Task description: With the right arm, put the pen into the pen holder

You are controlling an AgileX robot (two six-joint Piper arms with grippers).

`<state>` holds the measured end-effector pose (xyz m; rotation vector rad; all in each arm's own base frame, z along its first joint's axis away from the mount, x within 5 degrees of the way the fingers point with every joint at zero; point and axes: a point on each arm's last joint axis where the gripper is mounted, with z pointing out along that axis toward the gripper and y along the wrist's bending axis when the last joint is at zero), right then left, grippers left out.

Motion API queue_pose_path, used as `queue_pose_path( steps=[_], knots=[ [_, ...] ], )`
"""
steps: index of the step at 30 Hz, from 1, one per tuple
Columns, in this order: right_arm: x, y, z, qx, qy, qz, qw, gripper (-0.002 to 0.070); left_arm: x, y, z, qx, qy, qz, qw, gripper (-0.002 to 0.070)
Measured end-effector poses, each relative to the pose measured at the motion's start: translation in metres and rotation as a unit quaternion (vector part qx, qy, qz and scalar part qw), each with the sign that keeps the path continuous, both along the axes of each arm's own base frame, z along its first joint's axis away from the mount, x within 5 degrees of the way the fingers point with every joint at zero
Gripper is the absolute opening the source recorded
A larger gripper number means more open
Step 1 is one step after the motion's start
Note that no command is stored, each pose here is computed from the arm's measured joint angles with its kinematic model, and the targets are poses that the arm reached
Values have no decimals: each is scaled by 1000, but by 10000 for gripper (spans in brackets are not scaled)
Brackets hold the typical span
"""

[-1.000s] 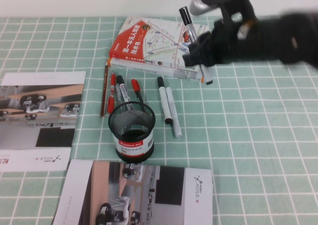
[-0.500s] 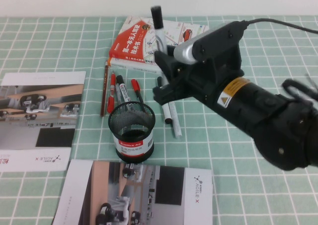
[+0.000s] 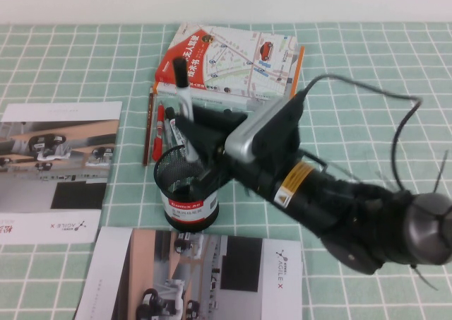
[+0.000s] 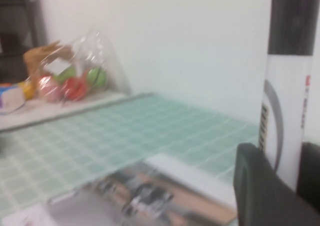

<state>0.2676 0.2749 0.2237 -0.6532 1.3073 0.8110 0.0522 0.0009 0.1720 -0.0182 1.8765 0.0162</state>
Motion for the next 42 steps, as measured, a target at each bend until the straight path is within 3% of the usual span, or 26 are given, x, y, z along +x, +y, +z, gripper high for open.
queue_pose_path(
  steps=[11,13,18,25,29,36,42],
  knots=[
    [4,8,-43,-21,52,17,998,120,0,0,0,0,0,0,1000,-4],
    [5,7,-47,-28,61,13,998,151,0,0,0,0,0,0,1000,-4],
    [6,7,-49,-30,78,10,996,309,0,0,0,0,0,0,1000,-4],
    [1,5,-34,-57,110,18,992,358,0,0,0,0,0,0,1000,-4],
    [-8,0,-11,-92,127,28,987,297,0,0,0,0,0,0,1000,-4],
    [-34,-29,39,-178,152,9,972,32,0,0,0,0,0,0,1000,-4],
    [-73,-69,63,-183,136,-6,974,-13,0,0,0,0,0,0,1000,-4]
  ],
)
